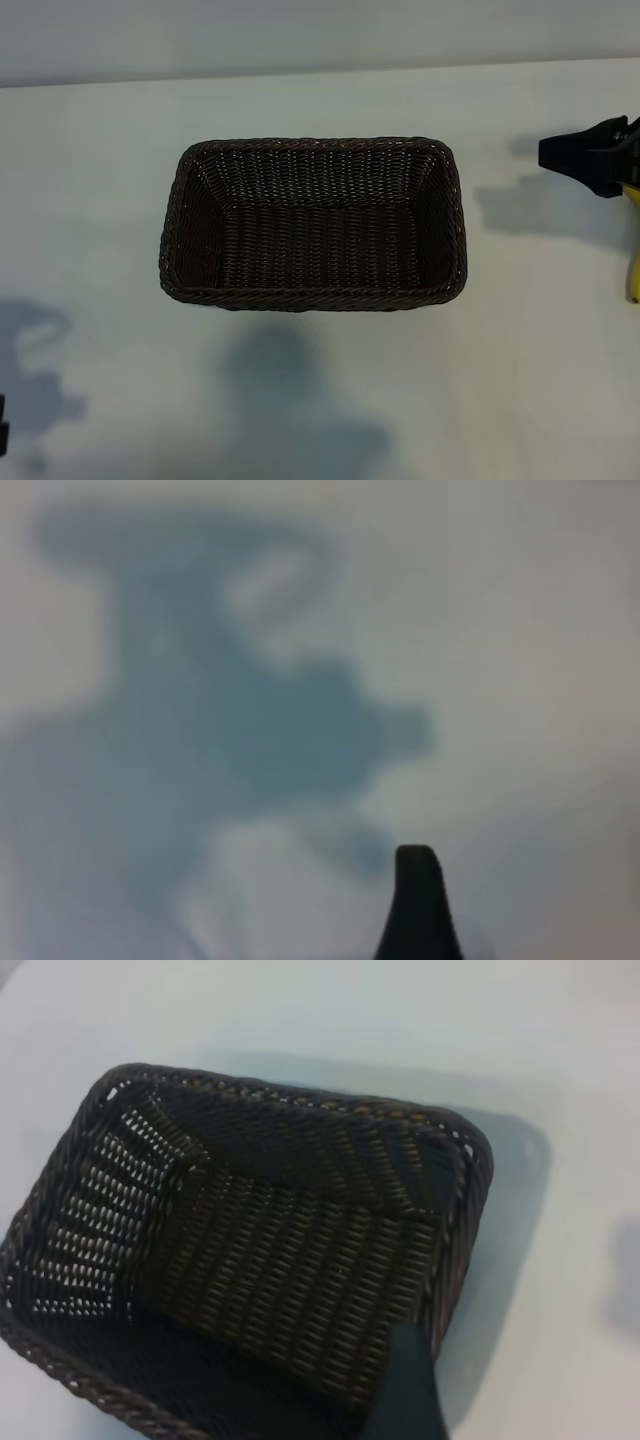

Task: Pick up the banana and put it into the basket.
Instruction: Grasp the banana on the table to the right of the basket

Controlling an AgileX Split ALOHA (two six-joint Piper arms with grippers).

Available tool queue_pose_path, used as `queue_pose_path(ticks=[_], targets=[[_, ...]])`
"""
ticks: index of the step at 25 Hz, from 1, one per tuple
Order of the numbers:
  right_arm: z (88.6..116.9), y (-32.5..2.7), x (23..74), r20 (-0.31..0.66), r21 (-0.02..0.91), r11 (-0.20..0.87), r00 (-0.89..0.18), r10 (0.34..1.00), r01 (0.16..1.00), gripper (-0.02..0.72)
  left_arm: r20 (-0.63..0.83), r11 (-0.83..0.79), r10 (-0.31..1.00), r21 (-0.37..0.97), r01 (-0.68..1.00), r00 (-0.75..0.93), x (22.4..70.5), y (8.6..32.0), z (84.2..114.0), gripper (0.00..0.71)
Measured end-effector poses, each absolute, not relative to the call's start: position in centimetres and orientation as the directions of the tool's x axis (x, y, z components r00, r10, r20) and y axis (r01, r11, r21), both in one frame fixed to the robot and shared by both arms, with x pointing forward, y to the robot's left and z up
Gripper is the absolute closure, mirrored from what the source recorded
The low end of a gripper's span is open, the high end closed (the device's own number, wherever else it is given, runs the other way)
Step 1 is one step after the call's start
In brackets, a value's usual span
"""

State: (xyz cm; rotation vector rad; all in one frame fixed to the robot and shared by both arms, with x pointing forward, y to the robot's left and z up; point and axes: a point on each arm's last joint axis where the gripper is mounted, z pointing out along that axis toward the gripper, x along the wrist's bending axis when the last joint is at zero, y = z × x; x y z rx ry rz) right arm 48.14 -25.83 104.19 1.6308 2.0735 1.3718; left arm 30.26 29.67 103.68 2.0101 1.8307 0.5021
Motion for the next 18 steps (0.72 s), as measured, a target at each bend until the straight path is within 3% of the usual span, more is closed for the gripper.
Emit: queue_pose_path(ticks=[7, 18], targets=[[104.2, -25.8, 48.1, 0.386, 0.731, -0.020, -0.388, 0.837, 0.682, 0.132, 0.010, -0.067, 0.997, 0.679, 0.731, 0.081, 27.1, 29.9, 104.7, 0.149], [104.2, -26.0, 48.3, 0.376, 0.736, -0.026, -0.376, 0.847, 0.676, 0.132, 0.011, 0.032, 0.997, 0.848, 0.528, -0.078, 23.0, 30.1, 105.0, 0.149]])
